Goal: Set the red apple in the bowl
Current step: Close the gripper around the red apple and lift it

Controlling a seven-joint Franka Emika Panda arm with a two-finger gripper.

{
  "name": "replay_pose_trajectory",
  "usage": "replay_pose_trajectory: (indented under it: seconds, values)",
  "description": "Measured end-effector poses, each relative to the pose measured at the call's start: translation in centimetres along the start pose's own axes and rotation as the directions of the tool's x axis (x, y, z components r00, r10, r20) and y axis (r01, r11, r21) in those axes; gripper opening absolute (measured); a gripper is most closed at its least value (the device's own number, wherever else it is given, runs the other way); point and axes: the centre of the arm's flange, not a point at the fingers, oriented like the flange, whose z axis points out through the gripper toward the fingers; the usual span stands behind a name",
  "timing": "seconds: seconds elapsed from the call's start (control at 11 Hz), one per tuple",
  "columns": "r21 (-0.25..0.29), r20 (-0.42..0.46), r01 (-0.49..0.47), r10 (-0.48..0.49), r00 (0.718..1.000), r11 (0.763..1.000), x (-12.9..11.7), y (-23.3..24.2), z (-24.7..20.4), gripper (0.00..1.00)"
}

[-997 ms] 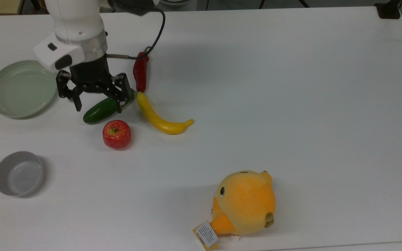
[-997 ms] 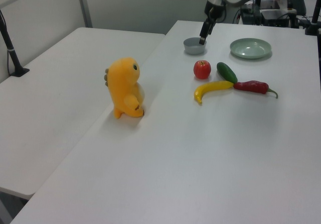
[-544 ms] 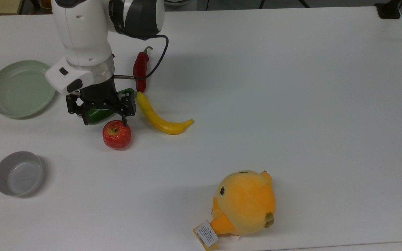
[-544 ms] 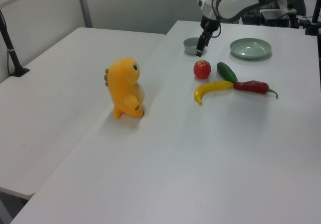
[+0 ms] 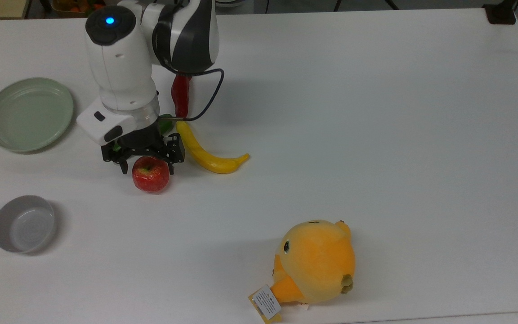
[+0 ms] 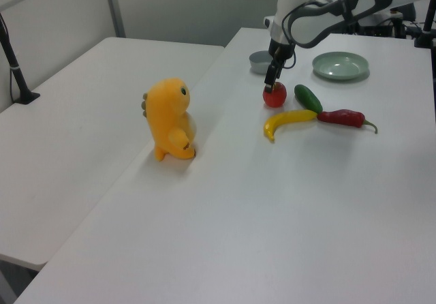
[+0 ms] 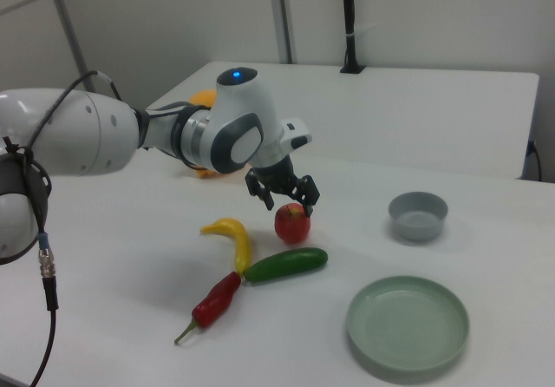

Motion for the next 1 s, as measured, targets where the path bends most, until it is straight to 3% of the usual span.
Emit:
replay_pose_trajectory:
  seconds: [0.63, 0.91, 1.0]
  values:
    - [-0.032, 0.045, 0.040, -0.039, 0.998, 0.999, -0.6, -0.1, 2.7, 0.98]
    - [-0.031, 0.046, 0.043, -0.042, 0.998, 0.999, -0.6, -0.2, 2.7, 0.85]
    - [-0.032, 0.044, 0.044, -0.043, 0.998, 0.999, -0.5, -0.2, 2.6, 0.77]
